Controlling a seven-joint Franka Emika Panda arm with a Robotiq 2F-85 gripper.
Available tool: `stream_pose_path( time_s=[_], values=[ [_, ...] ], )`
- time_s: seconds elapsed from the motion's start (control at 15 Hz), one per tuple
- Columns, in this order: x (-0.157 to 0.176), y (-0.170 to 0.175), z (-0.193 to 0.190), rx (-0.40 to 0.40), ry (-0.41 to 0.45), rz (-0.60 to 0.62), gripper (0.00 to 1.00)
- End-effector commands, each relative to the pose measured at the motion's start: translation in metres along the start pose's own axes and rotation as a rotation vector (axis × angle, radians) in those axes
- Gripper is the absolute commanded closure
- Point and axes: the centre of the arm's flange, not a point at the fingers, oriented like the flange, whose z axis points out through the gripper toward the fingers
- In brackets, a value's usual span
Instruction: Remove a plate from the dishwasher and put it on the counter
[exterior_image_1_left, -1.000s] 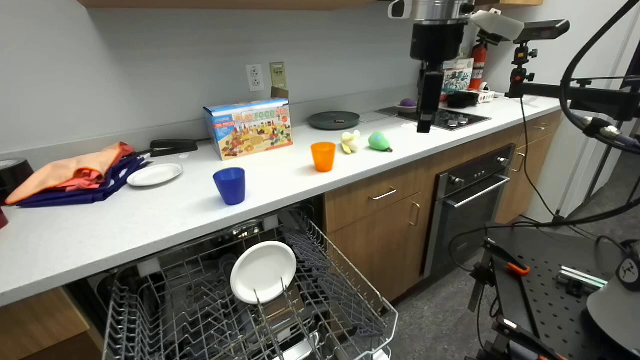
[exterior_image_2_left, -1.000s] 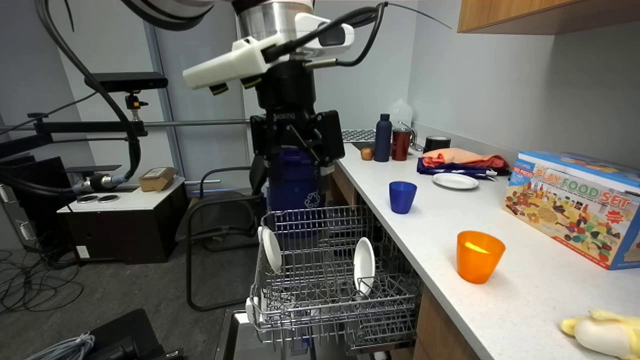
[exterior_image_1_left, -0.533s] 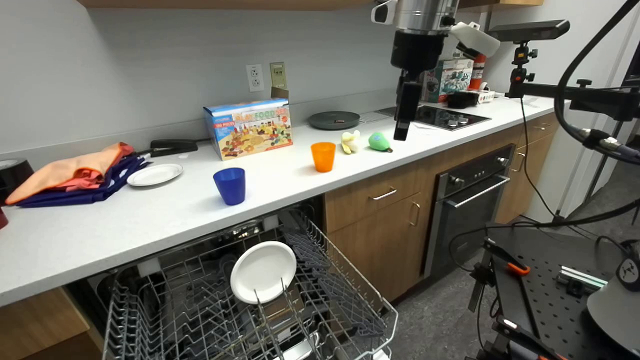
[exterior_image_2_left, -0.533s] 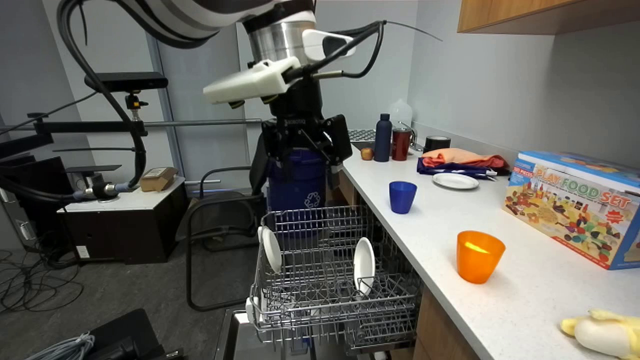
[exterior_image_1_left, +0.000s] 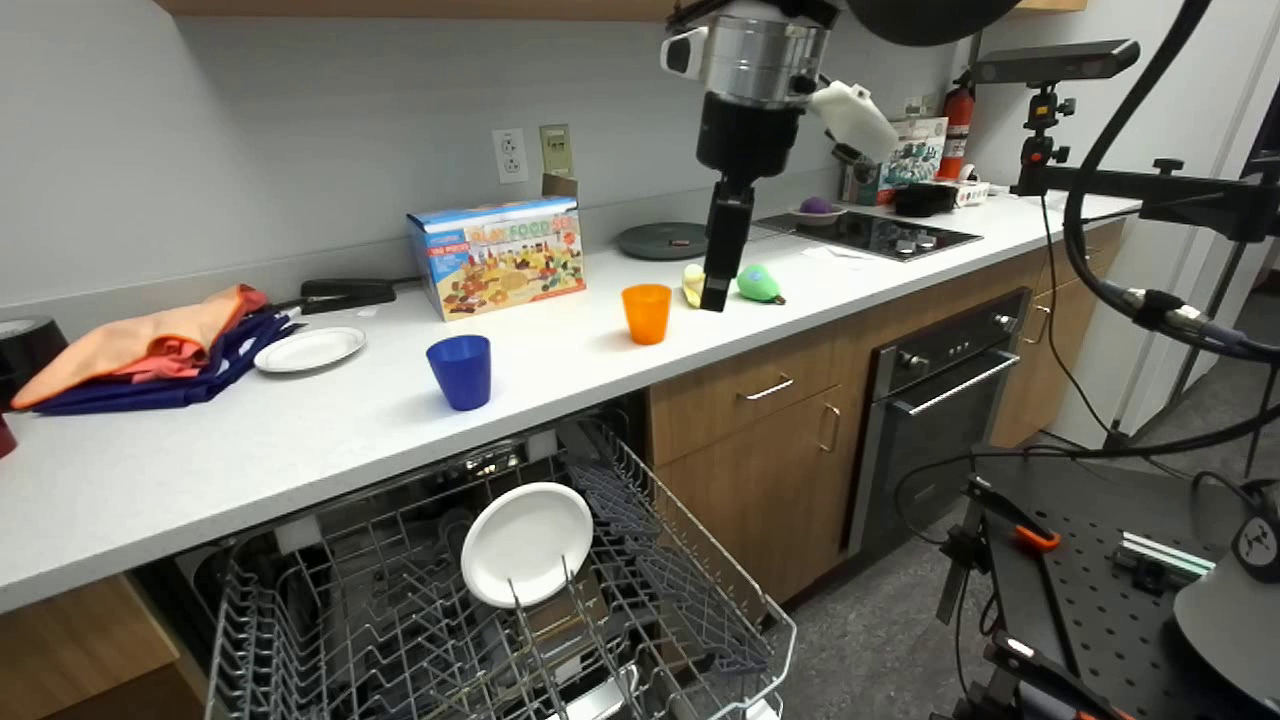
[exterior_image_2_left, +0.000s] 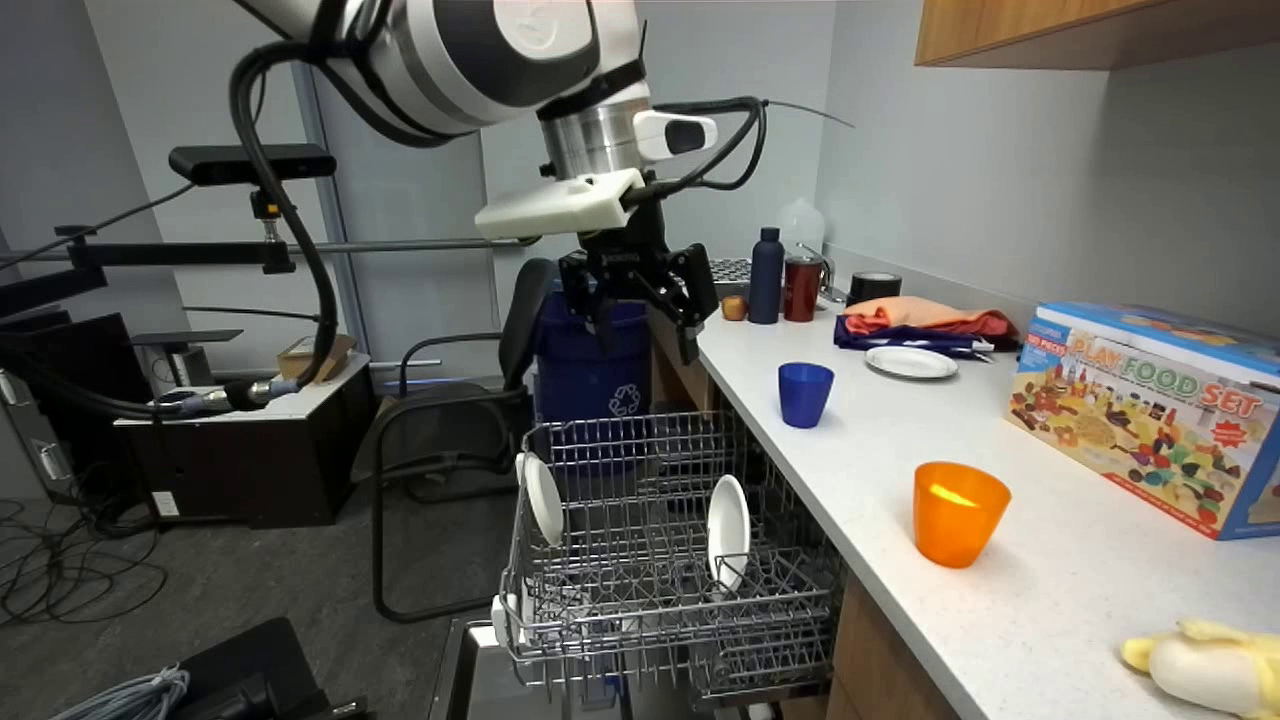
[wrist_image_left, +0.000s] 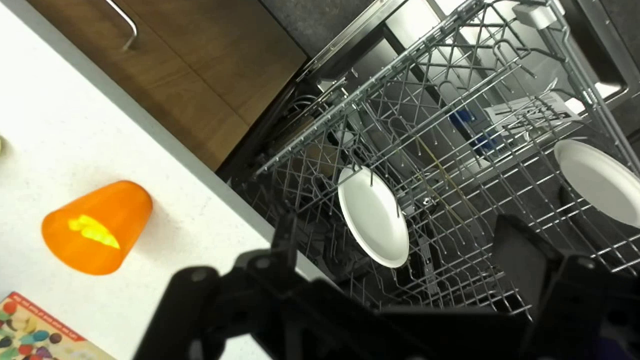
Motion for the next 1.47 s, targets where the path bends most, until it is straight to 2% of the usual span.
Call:
stream_pose_path(
  time_s=[0.0, 0.07, 0.13, 0.33, 0.93, 1.4],
  values=[
    [0.046, -0.005, 0.020, -0.001, 0.001, 0.034, 0.00],
    [0.048, -0.005, 0.021, 0.002, -0.005, 0.047, 0.00],
    [0.024, -0.006, 0.017, 0.003, -0.008, 0.022, 0.00],
    [0.036, -0.006, 0.025, 0.006, -0.016, 0.035, 0.00],
    [0.038, -0.006, 0.025, 0.006, -0.014, 0.036, 0.00],
    [0.088, -0.011, 0.070, 0.008, -0.018, -0.049, 0.00]
  ],
)
